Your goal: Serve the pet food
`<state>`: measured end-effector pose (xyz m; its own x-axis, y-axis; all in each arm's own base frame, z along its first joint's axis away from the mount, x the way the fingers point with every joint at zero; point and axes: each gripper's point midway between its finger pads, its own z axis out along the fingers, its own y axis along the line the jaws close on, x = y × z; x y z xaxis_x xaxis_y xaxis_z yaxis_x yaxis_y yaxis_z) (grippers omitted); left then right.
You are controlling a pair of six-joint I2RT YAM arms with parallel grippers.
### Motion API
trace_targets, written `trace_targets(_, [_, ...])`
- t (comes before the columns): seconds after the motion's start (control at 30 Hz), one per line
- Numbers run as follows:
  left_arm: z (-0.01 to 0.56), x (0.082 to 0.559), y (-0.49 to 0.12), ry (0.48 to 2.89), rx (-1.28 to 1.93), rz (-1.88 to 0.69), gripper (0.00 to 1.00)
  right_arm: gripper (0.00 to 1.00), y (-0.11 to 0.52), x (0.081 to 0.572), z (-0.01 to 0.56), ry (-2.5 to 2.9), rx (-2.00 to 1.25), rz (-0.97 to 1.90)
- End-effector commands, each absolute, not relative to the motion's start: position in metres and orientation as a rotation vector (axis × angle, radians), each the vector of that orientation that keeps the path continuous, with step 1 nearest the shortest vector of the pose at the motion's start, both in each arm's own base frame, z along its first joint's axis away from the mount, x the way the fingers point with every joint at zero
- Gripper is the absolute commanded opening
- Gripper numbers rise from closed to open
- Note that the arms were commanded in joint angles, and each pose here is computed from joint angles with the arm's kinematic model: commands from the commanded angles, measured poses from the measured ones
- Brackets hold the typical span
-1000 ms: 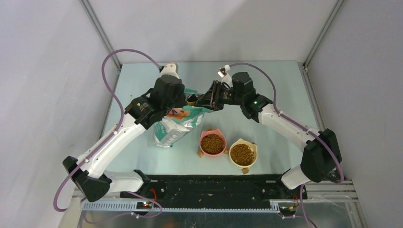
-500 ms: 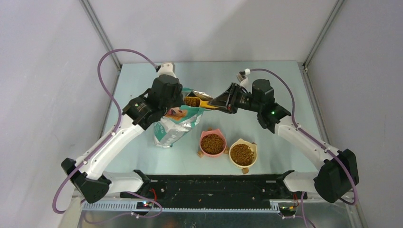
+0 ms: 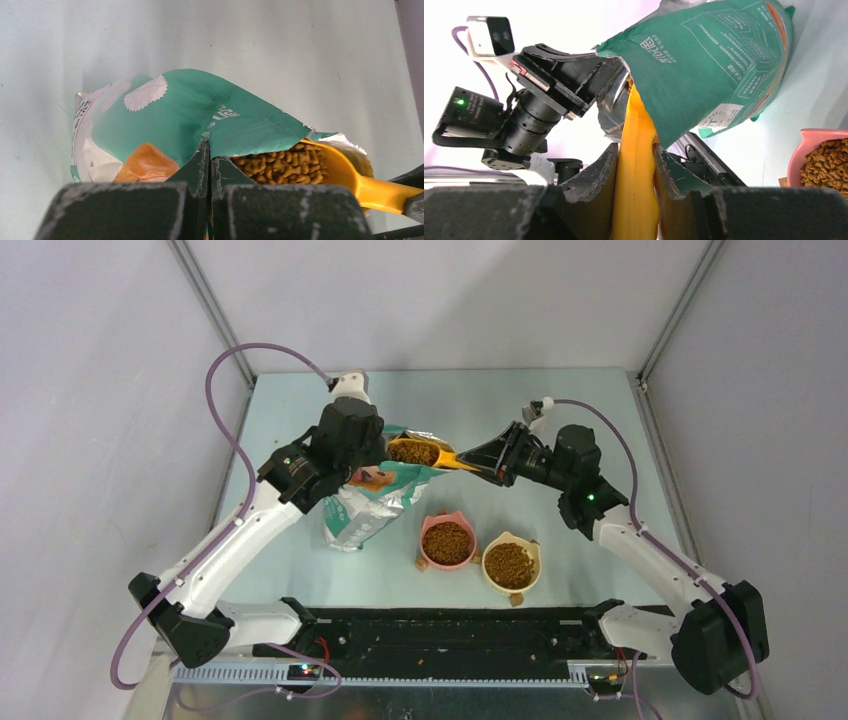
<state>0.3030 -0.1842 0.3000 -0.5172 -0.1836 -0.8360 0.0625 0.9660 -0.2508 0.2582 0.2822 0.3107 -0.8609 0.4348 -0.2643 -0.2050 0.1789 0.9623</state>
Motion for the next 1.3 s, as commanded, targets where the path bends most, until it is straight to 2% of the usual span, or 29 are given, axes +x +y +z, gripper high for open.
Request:
trace_targets(0.0, [0.302, 0.300, -0.161, 2.090, -0.100, -0.210, 0.00, 0.00, 0.266, 0.250, 0.353, 1.786, 0.173, 1.793])
trace_targets(0.53, [0.300, 0.300, -0.162, 2.095, -0.092, -0.209, 0.00, 0.00, 0.238, 0.243, 0.350, 1.721, 0.291, 1.790])
trace_targets(1.03, [0.300, 0.300, -0.166, 2.099, -0.086, -0.234, 0.00, 0.00, 0.253, 0.247, 0.344, 1.686, 0.309, 1.880])
trace_targets(1.27, [0.300, 0.299, -0.166, 2.098, -0.088, -0.236, 0.00, 0.00, 0.252, 0.260, 0.323, 1.818, 0.356, 1.645])
